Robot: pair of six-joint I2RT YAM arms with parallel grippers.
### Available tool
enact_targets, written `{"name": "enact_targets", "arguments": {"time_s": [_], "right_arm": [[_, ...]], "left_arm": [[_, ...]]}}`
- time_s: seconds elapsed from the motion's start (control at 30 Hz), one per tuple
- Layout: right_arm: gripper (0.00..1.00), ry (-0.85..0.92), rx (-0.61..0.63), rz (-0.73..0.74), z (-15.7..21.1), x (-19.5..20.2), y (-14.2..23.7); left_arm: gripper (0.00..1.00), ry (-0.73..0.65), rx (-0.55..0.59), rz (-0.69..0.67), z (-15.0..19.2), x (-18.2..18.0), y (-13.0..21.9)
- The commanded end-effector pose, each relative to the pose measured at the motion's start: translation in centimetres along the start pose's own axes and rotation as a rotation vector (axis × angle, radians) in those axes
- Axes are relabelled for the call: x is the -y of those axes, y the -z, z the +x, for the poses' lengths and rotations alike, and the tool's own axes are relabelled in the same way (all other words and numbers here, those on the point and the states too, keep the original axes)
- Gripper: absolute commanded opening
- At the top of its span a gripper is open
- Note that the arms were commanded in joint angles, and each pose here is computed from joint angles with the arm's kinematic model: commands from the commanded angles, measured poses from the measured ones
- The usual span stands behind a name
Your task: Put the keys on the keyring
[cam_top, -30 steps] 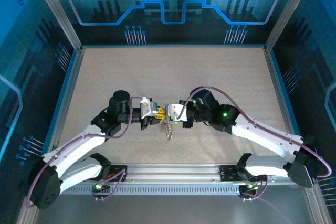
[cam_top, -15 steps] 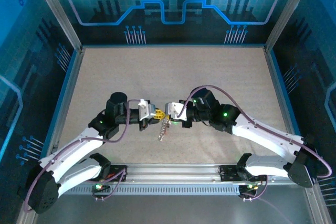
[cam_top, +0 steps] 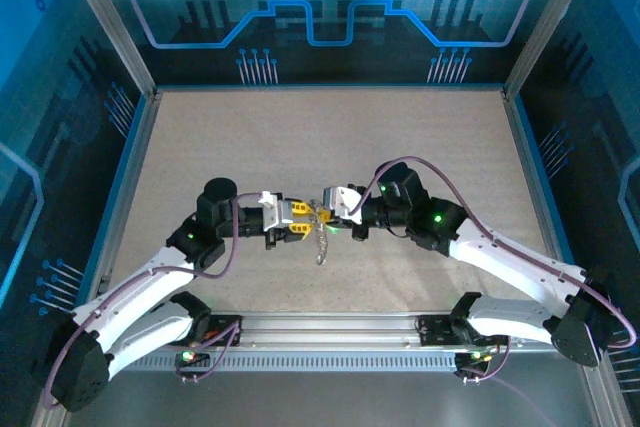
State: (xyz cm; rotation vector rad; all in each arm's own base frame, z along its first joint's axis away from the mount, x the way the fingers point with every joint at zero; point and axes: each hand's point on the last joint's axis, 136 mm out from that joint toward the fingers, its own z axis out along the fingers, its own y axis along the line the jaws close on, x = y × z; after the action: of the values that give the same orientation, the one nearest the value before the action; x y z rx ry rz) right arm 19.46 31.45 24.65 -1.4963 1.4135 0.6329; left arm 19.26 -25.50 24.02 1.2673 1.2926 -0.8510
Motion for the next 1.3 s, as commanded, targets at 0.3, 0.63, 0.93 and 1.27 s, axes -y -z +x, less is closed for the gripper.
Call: {"name": "enact_targets", "arguments": {"time_s": [0.3, 0.63, 0.93, 1.27], "right_arm": [[0.00, 0.060, -0.032, -0.032, 0.2, -0.7, -0.8], [0.00, 0.070, -0.029, -0.029, -0.1, -0.7, -0.8], [0.00, 0.083, -0.033, -0.001, 0.0, -0.3, -0.6], [0.00, 0.146, -0.015, 0.018, -0.2, -0.5, -0.3]], "left_arm": [[0.24, -0.013, 0.015, 0.023, -0.6, 0.5, 0.0], [0.17, -0.026, -0.043, 0.056, 0.6, 1.0, -0.2], [0.37, -0.084, -0.020, 0.092, 0.6, 2.1, 0.3], [0.55, -0.145, -0.041, 0.069, 0.5, 2.8, 1.4]]}}
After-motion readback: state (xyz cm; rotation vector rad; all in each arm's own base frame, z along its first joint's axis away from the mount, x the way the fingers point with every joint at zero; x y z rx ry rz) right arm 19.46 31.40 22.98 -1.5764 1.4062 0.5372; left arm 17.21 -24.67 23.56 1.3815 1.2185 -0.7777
